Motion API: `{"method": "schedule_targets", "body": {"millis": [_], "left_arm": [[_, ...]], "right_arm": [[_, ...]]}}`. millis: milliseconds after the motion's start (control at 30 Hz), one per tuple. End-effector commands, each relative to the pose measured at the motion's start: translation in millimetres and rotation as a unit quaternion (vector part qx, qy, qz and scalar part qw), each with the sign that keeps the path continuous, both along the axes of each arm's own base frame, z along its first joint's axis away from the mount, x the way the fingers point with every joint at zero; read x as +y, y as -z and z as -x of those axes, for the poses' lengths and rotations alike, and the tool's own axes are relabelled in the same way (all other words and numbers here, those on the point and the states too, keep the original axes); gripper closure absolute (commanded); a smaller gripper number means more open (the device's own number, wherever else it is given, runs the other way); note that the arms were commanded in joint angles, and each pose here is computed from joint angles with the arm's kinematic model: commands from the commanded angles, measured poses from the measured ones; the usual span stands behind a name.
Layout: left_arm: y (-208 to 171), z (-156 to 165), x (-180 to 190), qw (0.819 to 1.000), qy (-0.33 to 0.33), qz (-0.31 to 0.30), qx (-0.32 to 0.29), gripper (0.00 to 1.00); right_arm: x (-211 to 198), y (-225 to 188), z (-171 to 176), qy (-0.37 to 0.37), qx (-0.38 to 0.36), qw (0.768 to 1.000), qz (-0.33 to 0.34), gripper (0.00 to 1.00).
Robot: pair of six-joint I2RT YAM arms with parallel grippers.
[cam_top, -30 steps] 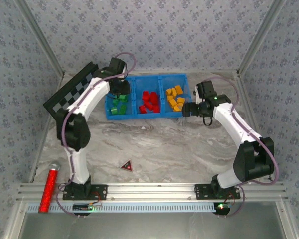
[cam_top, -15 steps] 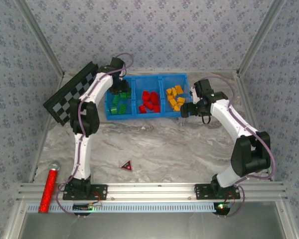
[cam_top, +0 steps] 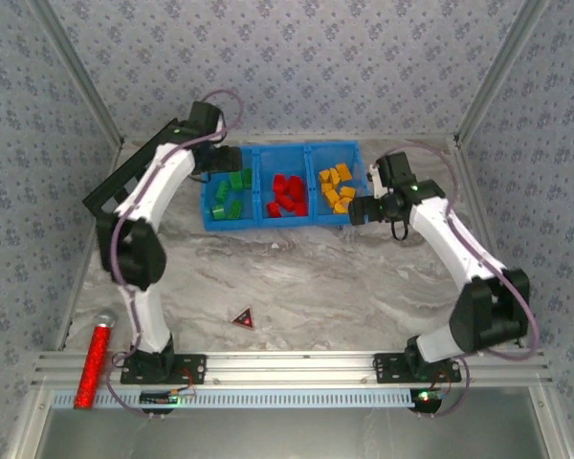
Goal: Sort the legos into containers by color
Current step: Place the lego in the container, then reset both arms
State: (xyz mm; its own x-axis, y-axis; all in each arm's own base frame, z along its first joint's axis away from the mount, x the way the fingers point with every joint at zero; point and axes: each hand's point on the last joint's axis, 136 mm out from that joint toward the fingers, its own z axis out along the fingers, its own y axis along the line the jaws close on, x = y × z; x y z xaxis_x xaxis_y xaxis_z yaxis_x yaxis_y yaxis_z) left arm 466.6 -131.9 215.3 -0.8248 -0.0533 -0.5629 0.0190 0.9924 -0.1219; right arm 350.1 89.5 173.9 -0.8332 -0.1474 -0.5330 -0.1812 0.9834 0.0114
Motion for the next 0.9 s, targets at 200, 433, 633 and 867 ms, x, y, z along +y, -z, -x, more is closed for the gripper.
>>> {"method": "schedule_targets", "body": {"millis": [200, 433, 633, 867], "left_arm": [[3, 76, 134, 0.969, -0.14, -0.09, -0.182, 0.01], [78, 104, 175, 0.946, -0.188, -0.153, -0.217, 0.01], [101, 81, 171, 0.936, -0.158, -0.136, -0.283, 0.01], [124, 75, 165, 0.945, -0.121, -0.078, -0.295, 0.01]], "right_arm": [[-43, -1, 18, 0.066, -0.202, 0.977, 0.001, 0.0], [-73, 13, 25, 0.125, -0.287, 0.95, 0.01, 0.0], [-88, 27, 18, 0.14, -0.31, 0.94, 0.007, 0.0], [-95, 42, 7, 0.117, -0.328, 0.937, 0.024, 0.0]]}}
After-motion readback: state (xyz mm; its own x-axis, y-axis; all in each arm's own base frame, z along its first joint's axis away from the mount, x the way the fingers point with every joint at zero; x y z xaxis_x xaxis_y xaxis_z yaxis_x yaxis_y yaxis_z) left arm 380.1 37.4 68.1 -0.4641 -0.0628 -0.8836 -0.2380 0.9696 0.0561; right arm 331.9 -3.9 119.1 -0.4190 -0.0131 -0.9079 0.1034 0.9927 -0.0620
